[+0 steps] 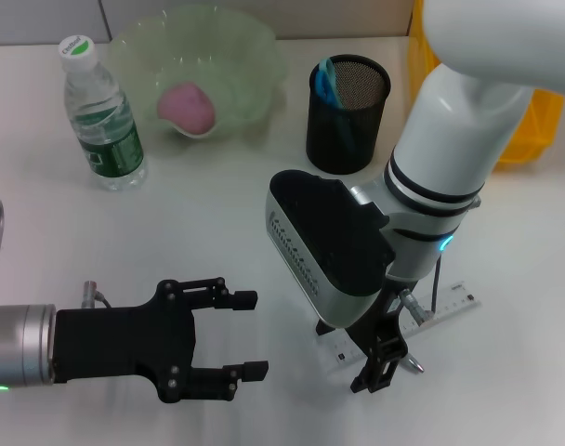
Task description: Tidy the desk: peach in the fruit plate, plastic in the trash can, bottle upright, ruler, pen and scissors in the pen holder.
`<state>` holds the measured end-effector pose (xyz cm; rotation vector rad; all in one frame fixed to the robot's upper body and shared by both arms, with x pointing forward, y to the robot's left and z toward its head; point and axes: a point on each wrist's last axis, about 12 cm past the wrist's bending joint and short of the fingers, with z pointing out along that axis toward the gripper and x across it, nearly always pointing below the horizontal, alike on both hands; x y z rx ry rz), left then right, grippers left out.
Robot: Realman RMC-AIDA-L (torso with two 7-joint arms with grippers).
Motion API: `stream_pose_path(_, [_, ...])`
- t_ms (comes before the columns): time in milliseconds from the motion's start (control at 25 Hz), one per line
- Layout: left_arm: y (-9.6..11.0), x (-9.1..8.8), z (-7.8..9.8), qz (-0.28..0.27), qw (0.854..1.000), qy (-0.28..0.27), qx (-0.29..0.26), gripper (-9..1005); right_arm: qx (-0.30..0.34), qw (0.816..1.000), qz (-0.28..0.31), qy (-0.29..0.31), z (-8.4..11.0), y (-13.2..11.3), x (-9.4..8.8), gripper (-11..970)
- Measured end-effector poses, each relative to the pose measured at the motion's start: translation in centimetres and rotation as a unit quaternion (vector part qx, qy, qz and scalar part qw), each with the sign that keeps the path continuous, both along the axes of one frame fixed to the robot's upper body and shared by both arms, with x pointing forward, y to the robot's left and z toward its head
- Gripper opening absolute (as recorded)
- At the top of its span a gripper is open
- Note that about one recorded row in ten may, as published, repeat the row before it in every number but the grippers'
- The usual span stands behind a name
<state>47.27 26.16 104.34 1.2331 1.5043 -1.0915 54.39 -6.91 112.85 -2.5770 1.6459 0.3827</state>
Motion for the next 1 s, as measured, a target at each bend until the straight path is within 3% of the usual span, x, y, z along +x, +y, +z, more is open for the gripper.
stream_pose_path(840, [-0.08, -0.04, 0.06, 0.000, 1.000, 0.000, -0.005, 753, -0.001, 1.000, -0.004, -0.011, -0.31, 0.17, -0.05, 618])
stream_pose_path(1000, [-0.09, -0.04, 0.06, 0.000, 1.000, 0.000, -0.005, 753, -0.001, 1.000, -0.005, -0.013, -0.31, 0.19, 0.00, 488])
